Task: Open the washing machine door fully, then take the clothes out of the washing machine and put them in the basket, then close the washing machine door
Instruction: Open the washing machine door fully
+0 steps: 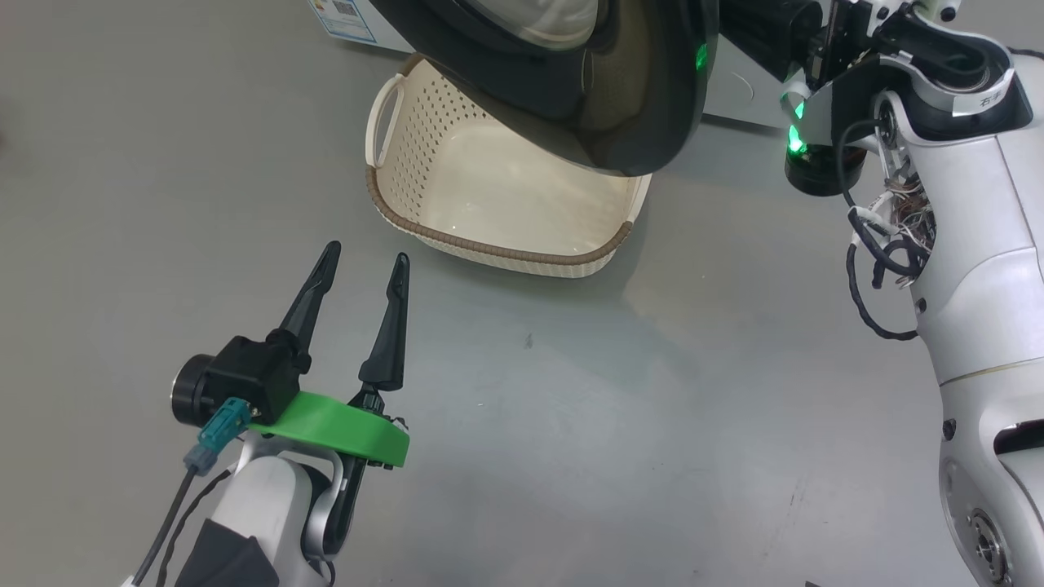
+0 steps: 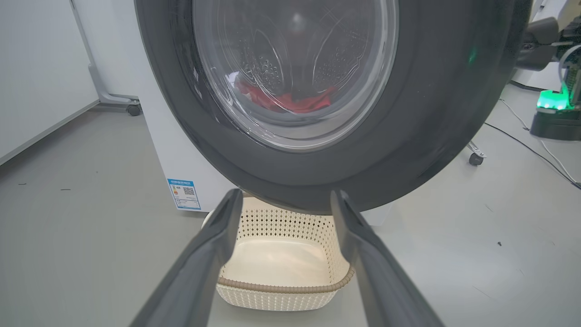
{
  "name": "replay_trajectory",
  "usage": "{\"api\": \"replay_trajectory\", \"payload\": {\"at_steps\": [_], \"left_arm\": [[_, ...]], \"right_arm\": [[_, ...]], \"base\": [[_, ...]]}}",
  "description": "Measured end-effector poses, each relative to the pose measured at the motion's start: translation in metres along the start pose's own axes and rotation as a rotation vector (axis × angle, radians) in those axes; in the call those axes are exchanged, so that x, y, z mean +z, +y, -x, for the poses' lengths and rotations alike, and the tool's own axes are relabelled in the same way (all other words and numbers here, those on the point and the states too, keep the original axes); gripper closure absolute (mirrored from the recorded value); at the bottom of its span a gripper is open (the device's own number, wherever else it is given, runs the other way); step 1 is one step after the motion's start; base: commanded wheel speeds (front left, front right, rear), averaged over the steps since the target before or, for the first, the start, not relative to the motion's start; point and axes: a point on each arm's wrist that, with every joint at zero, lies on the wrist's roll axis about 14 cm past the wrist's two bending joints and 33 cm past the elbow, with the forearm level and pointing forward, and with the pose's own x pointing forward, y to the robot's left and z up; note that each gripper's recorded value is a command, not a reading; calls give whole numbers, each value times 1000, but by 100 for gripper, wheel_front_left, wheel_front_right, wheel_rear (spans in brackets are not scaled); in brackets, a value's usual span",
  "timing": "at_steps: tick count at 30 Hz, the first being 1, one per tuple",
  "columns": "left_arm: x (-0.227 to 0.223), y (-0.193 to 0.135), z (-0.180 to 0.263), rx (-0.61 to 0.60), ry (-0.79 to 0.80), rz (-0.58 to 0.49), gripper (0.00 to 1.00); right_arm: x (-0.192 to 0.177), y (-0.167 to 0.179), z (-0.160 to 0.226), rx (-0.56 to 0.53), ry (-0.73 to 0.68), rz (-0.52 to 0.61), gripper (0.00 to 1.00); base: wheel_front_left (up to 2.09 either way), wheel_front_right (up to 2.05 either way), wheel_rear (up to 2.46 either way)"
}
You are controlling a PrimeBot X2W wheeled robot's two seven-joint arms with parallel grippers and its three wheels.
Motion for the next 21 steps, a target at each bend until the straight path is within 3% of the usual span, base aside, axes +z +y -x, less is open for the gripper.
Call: {"api": "replay_trajectory", "payload": {"at_steps": [21], "left_arm": [[22,2,21,19,-51,-3,0]], "right_arm": [[-71,-2,-8,-18,190,-57,100]], "base": [[0,0,0]]}}
